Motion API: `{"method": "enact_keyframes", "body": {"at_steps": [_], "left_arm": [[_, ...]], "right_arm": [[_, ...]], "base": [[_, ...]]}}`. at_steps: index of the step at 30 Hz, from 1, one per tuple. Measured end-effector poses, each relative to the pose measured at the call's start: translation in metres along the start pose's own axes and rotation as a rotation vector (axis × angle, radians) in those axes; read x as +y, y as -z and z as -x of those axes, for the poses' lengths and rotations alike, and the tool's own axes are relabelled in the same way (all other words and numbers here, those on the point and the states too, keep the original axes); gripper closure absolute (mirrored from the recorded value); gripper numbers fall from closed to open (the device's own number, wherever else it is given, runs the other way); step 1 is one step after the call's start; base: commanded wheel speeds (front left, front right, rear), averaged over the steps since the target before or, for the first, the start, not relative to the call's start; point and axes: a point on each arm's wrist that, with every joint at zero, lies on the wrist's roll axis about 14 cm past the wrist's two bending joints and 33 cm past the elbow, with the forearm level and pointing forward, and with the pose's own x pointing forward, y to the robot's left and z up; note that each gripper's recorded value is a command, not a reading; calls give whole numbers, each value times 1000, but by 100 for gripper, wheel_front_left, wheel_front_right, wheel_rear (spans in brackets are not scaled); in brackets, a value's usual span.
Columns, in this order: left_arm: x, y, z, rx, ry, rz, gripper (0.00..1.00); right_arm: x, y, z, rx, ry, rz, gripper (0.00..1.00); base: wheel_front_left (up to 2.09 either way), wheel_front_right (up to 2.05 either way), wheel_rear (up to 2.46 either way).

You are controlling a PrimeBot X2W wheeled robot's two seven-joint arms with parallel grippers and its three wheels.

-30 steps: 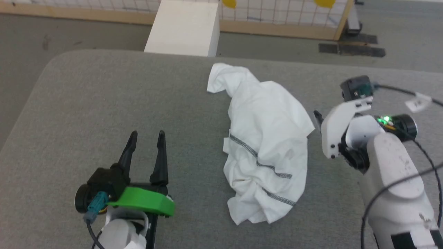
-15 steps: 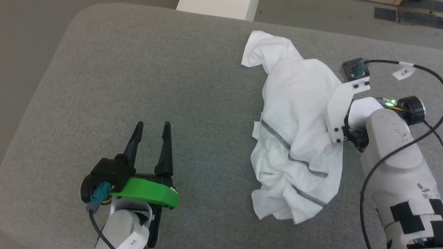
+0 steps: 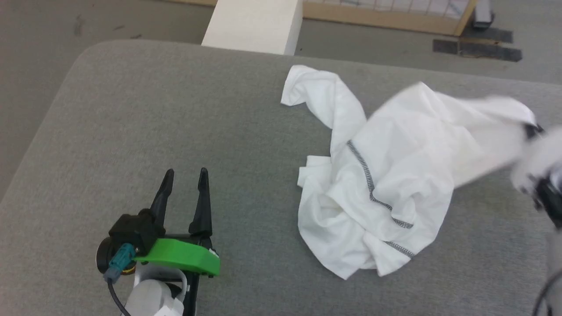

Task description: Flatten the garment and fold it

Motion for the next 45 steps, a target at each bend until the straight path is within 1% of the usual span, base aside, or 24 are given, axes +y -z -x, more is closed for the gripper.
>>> {"method": "enact_keyframes", "body": {"at_steps": [2, 4, 7, 9, 10, 11, 12, 13, 15, 19, 20, 22, 27, 30, 32, 36, 38, 43, 45], "left_arm": [[-7, -3, 1, -10, 16, 7, 0], [-13, -5, 3, -15, 32, 14, 0], [-20, -6, 6, -17, 51, 22, 0], [-25, -6, 7, -19, 62, 26, 0], [-26, -6, 8, -19, 65, 28, 0], [-28, -6, 9, -17, 70, 32, 0], [-29, -5, 9, -17, 75, 35, 0], [-31, -5, 9, -16, 78, 37, 0], [-35, -5, 10, -14, 90, 45, 0], [-51, -8, 9, -16, 131, 99, 0], [-57, -6, 8, -2, 147, 116, 0], [-81, -4, 5, 47, 223, 138, 0], [-155, -13, -19, 166, 455, 176, 0], [-192, 1, -30, 334, 562, 146, 0], [-211, 19, -34, 470, 620, 92, 0], [-239, 51, -32, 678, 705, 8, 0], [-246, 65, -31, 743, 723, -22, 0], [-248, 104, -38, 865, 691, -47, 0], [-250, 119, -37, 906, 691, -42, 0]], "right_arm": [[-47, 15, 32, 7, 113, -39, 100], [-77, 44, 64, 65, 199, -82, 100], [-101, 103, 110, 211, 285, -139, 100], [-111, 130, 137, 275, 320, -175, 100], [-113, 134, 143, 277, 326, -187, 85], [-115, 134, 148, 261, 323, -215, 40], [-113, 130, 149, 220, 309, -249, 0], [-112, 125, 150, 181, 300, -274, 0], [-113, 107, 151, 59, 291, -313, 0], [-126, 68, 162, -178, 322, -331, 0], [-129, 63, 164, -211, 328, -330, 0], [-132, 57, 170, -255, 338, -326, 0], [-130, 60, 171, -253, 334, -323, 0], [-126, 62, 169, -246, 326, -315, 0], [-123, 62, 166, -244, 317, -311, 0], [-123, 73, 162, -223, 323, -322, 0], [-126, 81, 163, -210, 335, -333, 0], [-138, 101, 168, -185, 391, -347, 0], [-145, 109, 173, -176, 421, -350, 0]], "base": [[0, 0, 0], [0, 0, 0], [0, 0, 0], [0, 0, 0], [0, 0, 0], [0, 0, 0], [0, 0, 0], [0, 0, 0], [0, 0, 0], [0, 0, 0], [0, 0, 0], [0, 0, 0], [0, 0, 0], [0, 0, 0], [0, 0, 0], [0, 0, 0], [0, 0, 0], [0, 0, 0], [0, 0, 0]]}}
